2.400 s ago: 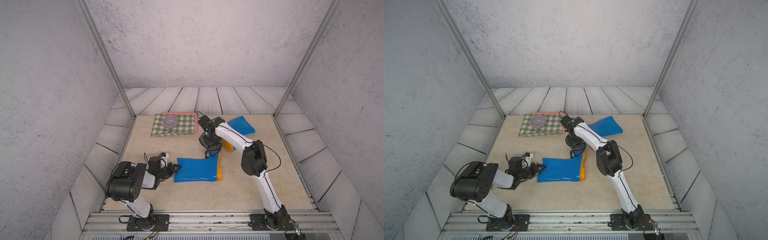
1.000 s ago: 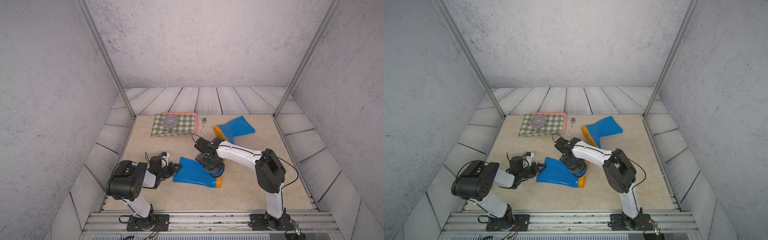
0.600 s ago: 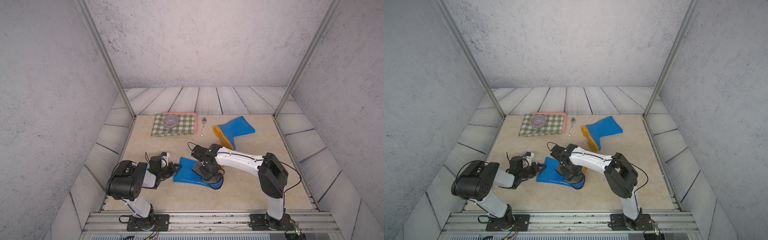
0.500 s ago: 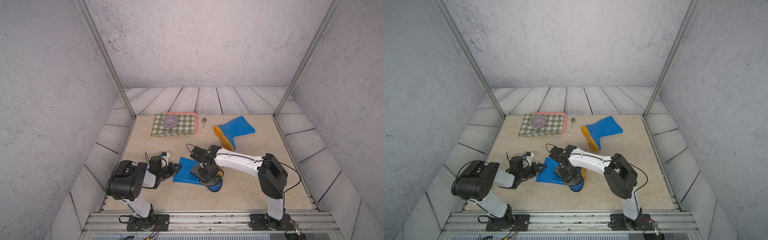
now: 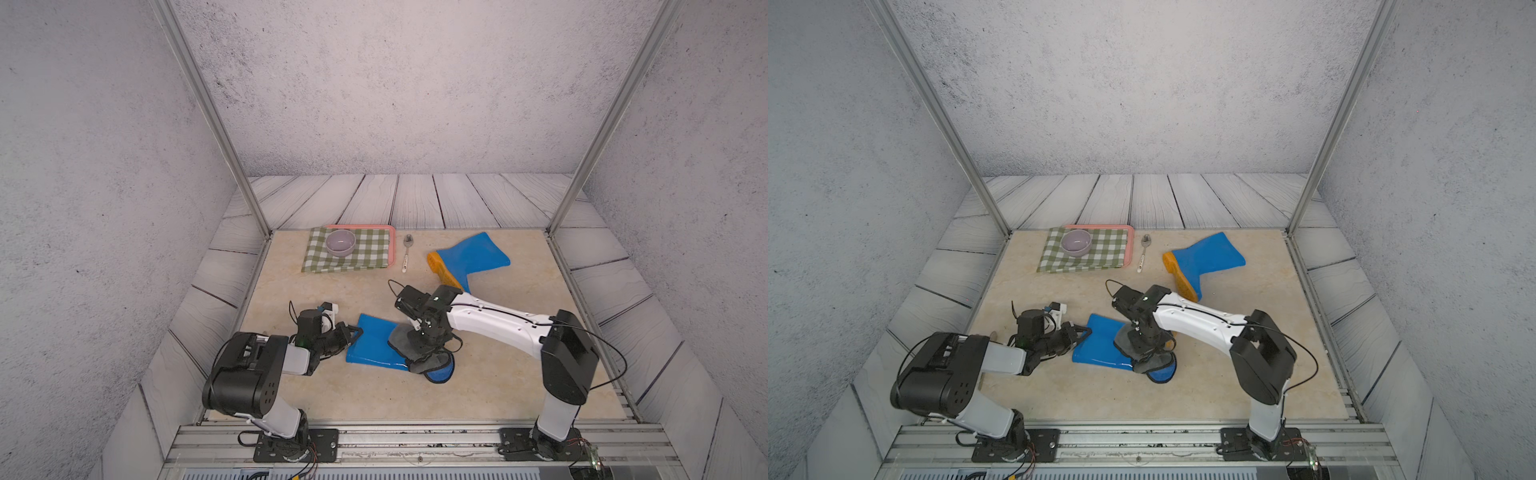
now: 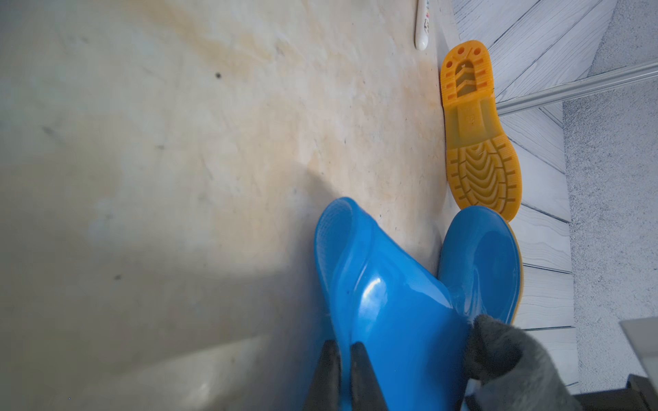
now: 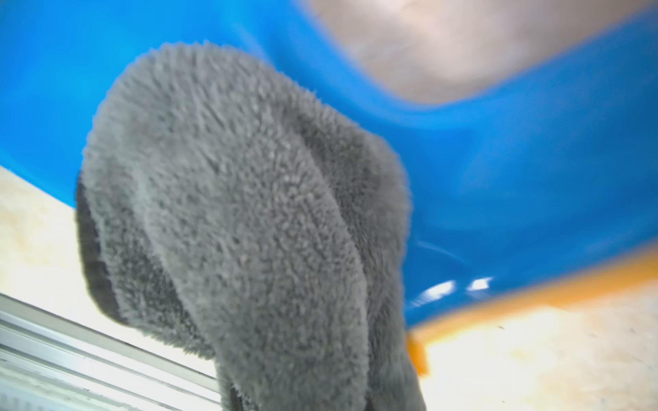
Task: Wipe the rubber boots with a cloth
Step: Wipe the dirt off the rubber boot, then adjust the rubber boot at the center of the board.
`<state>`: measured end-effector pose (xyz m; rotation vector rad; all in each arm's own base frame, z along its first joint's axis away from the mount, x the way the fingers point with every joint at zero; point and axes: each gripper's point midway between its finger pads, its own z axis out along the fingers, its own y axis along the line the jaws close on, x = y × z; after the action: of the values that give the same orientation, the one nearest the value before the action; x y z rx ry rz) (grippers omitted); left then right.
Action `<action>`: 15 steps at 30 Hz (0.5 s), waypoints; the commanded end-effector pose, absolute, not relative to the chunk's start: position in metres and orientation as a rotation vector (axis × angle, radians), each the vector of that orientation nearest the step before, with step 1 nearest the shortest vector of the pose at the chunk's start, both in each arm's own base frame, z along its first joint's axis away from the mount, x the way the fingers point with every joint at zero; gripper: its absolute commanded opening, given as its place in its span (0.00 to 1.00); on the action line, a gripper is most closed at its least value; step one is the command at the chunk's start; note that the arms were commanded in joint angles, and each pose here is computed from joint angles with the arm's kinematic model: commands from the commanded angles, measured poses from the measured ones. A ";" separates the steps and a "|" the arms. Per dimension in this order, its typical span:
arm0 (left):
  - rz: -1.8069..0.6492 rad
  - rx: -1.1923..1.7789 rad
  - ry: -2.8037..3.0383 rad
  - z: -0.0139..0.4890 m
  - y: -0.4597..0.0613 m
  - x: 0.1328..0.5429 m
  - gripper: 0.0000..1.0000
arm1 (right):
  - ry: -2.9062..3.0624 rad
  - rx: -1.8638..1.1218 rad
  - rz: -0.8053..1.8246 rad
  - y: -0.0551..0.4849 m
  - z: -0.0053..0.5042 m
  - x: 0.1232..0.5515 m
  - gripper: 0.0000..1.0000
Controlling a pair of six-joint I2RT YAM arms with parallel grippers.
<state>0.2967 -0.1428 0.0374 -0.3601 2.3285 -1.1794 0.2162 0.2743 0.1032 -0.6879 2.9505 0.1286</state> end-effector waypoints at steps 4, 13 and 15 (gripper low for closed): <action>-1.087 -0.412 2.287 0.080 -0.128 0.302 0.00 | 2.862 -0.318 0.168 0.197 0.140 0.235 0.00; -0.892 -0.363 2.208 0.170 -0.102 0.288 0.00 | 2.819 -0.142 0.185 0.135 0.151 0.227 0.00; -0.830 -0.301 2.205 0.197 -0.097 0.281 0.00 | 2.811 -0.120 0.205 0.128 0.151 0.224 0.00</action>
<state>0.2915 -0.1146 0.1763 -0.3254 2.1697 -0.9741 0.2307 0.1387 0.1492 -0.1270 2.8205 0.1956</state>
